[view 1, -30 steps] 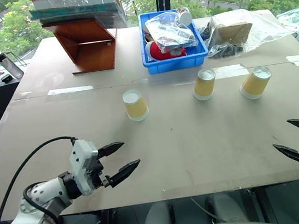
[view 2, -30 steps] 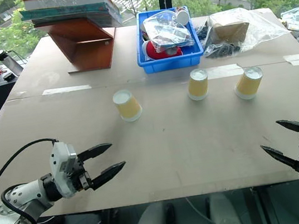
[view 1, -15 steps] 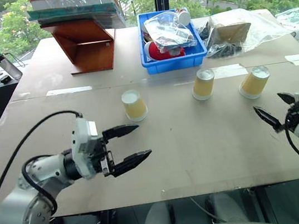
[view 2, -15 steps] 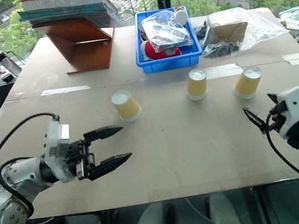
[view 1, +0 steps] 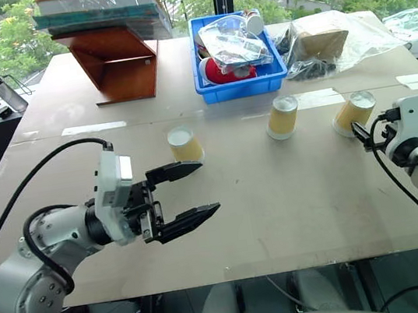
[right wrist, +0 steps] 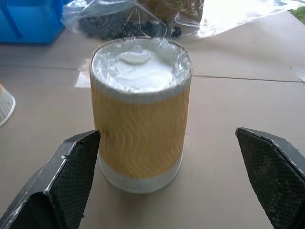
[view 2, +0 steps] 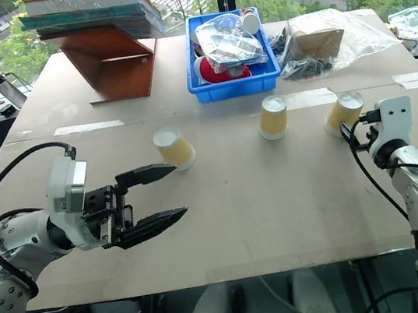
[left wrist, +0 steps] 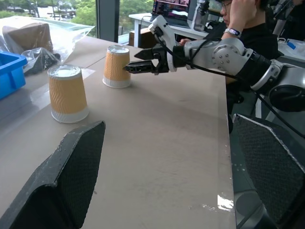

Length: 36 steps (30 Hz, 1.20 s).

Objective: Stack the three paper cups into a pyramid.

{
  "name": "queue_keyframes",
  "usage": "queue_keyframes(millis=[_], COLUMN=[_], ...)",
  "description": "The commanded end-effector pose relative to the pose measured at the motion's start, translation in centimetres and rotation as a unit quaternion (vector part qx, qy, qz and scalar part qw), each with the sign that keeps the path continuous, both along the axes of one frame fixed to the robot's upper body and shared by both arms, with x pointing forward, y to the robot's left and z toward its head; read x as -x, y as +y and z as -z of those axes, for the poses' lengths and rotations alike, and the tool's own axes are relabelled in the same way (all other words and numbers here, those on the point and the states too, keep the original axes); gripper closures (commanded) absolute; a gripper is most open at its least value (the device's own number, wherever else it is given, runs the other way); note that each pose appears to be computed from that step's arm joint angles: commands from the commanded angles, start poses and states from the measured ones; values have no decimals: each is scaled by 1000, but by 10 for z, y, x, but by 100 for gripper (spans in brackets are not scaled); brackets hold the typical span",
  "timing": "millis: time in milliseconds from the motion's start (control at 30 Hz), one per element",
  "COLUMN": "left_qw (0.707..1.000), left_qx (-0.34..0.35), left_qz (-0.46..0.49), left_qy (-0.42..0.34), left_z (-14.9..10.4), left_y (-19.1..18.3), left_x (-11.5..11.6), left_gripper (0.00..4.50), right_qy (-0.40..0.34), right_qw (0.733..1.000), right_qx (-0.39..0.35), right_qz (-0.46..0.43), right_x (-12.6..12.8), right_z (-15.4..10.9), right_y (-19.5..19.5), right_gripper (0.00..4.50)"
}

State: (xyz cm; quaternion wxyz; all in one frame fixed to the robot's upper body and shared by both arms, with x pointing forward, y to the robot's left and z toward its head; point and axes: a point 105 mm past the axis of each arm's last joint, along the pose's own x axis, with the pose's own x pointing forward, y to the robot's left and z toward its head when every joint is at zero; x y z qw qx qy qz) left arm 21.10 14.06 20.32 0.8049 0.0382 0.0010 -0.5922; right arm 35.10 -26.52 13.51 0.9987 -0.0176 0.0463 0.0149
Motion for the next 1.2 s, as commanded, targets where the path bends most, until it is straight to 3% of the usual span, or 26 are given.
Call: queue_keyframes(millis=[33,267,333,500,700,867,1000,1100,1200], left_qw=[1000,1000,1000,1000,999,998,997,997,997], left_qx=[-3,-9,-9,-14,-24,-47,-51,-52,-55], left_qz=[9,3,0,-8,-20,-42,-47,-44,-43], left_qy=[-18,-15,-14,-10,5,27,31,35,39], left_z=[-8,-5,-4,1,12,30,36,38,39], left_y=[-1,2,3,7,14,31,37,37,37], left_x=[7,7,8,9,9,12,13,13,13], left_gripper=[8,8,0,0,0,0,0,0,0], right_qy=[-31,-35,-40,-49,-66,-28,3,-15,-30], right_qw=[1000,999,999,998,990,942,904,884,877], right_qx=[-3,-11,-10,-7,24,56,72,76,79], right_qz=[-2,-8,-9,-26,-122,-330,-422,-461,-474], right_x=[-7,-18,-21,-21,0,69,112,123,115], right_z=[-15,-19,-20,-26,-37,-28,-18,-16,-10], right_y=[1,6,6,10,30,73,95,114,135], right_gripper=[0,0,51,250,250,250,250,250,250])
